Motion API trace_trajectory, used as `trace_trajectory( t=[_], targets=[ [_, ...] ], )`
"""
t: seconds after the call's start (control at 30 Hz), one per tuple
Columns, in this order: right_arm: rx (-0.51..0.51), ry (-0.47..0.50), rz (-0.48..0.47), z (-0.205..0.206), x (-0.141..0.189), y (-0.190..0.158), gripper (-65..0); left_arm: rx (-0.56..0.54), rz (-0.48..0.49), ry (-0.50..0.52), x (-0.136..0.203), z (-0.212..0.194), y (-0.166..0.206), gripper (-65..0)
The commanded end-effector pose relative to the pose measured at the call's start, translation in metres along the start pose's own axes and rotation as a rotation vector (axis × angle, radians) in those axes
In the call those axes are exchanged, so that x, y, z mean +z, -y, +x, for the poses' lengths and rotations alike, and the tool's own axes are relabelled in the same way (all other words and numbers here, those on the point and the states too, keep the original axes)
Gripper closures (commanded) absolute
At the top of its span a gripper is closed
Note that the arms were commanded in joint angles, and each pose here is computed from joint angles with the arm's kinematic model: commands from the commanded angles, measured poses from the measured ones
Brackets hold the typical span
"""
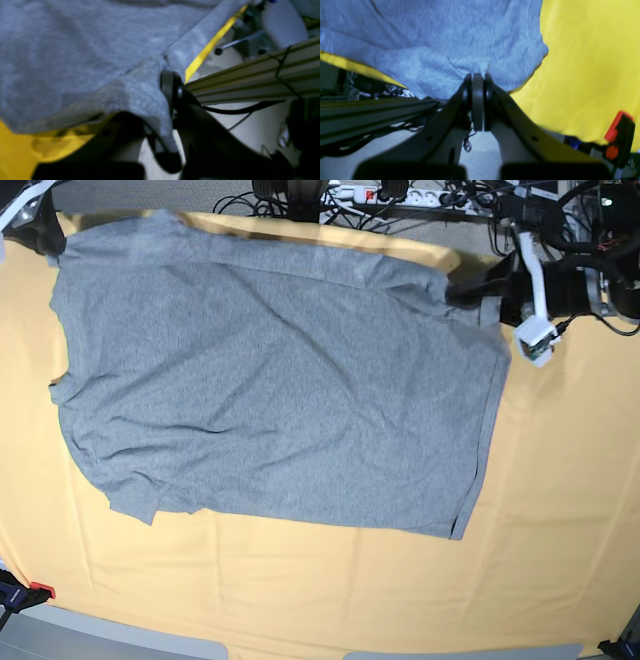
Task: Layout the t-shirt on the table in an organized manner, then fold the t-shirt properly
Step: 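Grasp the shirt edges with both grippers and pull them apart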
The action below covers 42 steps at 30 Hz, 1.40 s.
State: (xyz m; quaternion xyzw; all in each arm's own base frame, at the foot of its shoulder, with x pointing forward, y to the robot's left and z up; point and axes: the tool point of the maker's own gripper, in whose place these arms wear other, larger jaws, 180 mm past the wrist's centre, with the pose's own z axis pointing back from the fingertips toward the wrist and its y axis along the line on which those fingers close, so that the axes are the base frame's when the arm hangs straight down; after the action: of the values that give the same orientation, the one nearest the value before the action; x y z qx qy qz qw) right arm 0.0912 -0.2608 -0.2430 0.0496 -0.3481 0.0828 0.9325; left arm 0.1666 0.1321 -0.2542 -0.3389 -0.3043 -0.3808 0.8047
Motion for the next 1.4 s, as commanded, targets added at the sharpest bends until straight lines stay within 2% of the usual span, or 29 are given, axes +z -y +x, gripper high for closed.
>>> trace_trajectory(
  t=[0.0, 0.07, 0.27, 0.37, 0.5, 0.67, 0.9, 1.07, 1.23, 1.37],
  targets=[
    [0.025, 0.037, 0.004, 0.010, 0.002, 0.000, 0.0, -0.036, 0.012, 0.015, 0.002, 0.009, -0.003, 0.0],
    [0.043, 0.047, 0.007, 0.015, 0.001, 0.001, 0.0, -0.060, 0.043, 0.011, 0.003, 0.012, -0.010, 0.0],
    [-0.007, 0.040, 0.079, 0.011, -0.020, 0.016, 0.0, -0.129, 0.125, 0.027, 0.007, 0.029, -0.029, 0.0],
    [-0.008, 0.026, 0.081, 0.011, -0.032, 0.025, 0.0, -0.148, 0.165, 0.039, 0.009, 0.033, -0.037, 0.0],
    [-0.005, 0.053, 0.115, 0.022, -0.046, 0.029, 0.0, -0.164, 0.230, 0.053, 0.012, 0.036, -0.050, 0.0],
    [-0.014, 0.041, 0.152, 0.025, -0.065, 0.032, 0.0, -0.112, 0.246, 0.043, 0.013, 0.026, -0.063, 0.0],
    [0.026, 0.037, 0.119, 0.034, -0.087, 0.042, 0.0, -0.011, 0.268, 0.044, 0.017, 0.010, -0.087, 0.0],
    [0.063, 0.058, 0.109, 0.045, -0.098, 0.040, 0.0, 0.050, 0.268, 0.089, 0.020, 0.010, -0.101, 0.0],
    [0.108, 0.058, 0.112, 0.052, -0.112, 0.032, 0.0, 0.058, 0.275, 0.126, 0.025, 0.019, -0.111, 0.0],
    [0.158, 0.046, 0.055, 0.051, -0.120, 0.037, 0.0, 0.046, 0.277, 0.145, 0.026, 0.027, -0.113, 0.0]
  ],
)
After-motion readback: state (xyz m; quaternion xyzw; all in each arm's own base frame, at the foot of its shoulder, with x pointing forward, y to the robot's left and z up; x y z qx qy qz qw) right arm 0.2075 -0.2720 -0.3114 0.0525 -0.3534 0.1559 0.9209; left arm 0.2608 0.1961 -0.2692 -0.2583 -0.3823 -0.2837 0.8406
